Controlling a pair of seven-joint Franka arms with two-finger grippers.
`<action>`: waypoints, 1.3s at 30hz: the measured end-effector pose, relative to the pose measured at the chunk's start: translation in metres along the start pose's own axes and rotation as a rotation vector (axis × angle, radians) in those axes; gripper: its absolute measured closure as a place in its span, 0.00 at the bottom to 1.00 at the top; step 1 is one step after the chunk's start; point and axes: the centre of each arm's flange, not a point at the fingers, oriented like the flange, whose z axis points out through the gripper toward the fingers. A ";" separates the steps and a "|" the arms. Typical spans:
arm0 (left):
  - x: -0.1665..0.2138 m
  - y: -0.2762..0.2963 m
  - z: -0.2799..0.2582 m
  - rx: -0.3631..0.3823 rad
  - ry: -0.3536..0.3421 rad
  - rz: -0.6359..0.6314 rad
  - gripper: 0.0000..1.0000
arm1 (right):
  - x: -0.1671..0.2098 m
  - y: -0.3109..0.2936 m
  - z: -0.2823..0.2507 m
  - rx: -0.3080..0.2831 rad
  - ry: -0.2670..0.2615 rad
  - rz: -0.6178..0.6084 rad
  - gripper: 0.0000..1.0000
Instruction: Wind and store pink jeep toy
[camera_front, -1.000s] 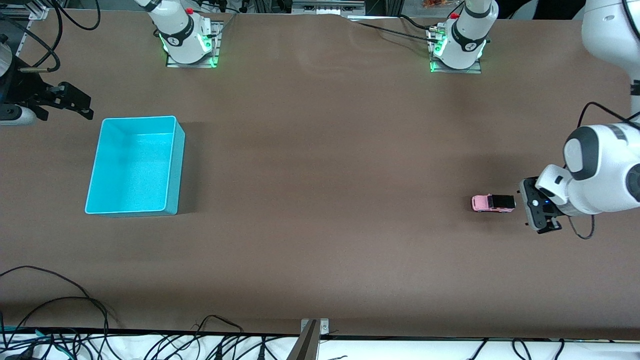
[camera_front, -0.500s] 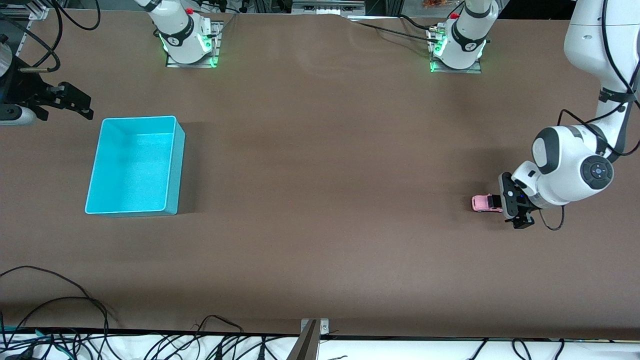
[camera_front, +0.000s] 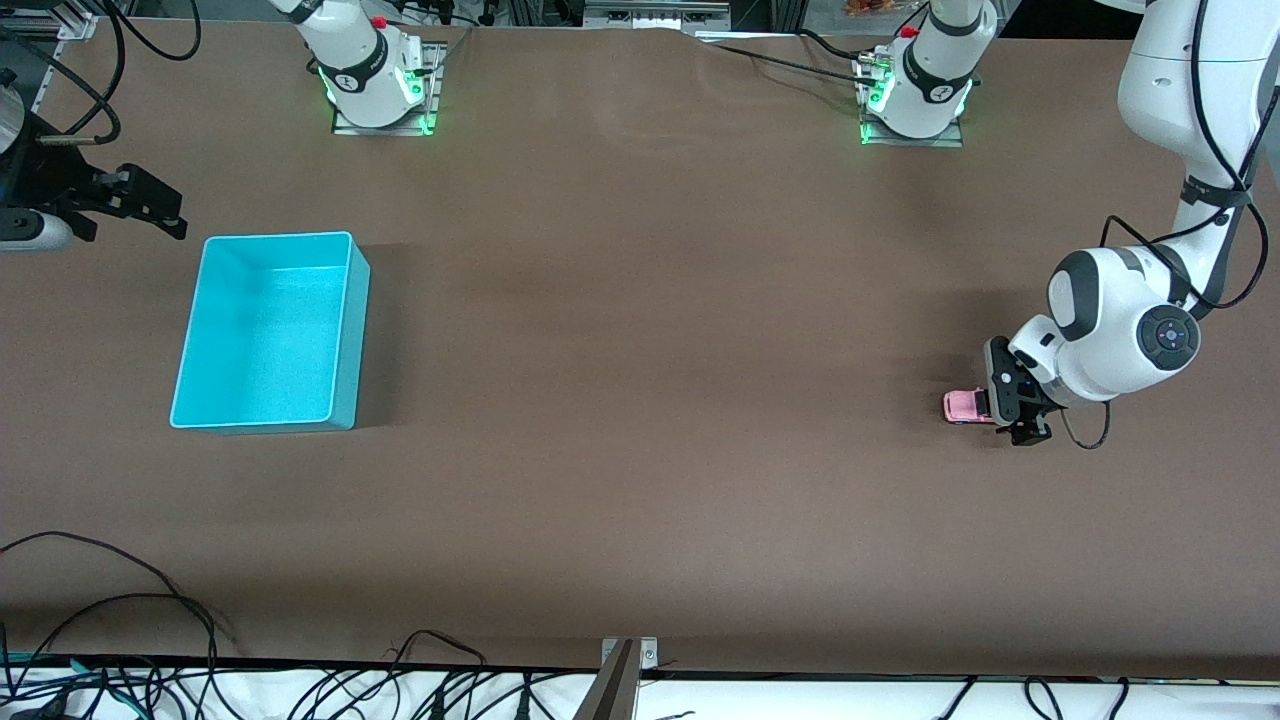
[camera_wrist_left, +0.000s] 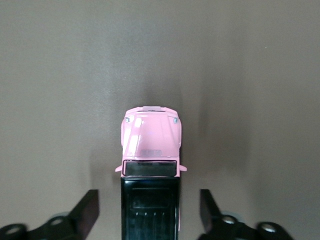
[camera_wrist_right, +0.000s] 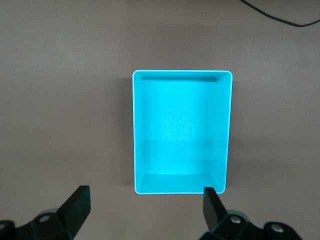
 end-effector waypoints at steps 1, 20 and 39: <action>0.000 0.001 0.001 -0.002 0.000 0.000 0.17 | 0.000 0.000 0.000 0.000 0.000 0.000 0.00; 0.001 0.002 0.002 -0.004 0.001 0.003 0.52 | 0.000 0.000 0.000 0.000 -0.001 0.000 0.00; -0.052 0.005 0.002 0.002 0.003 0.009 0.52 | 0.000 0.000 0.000 0.000 -0.002 0.000 0.00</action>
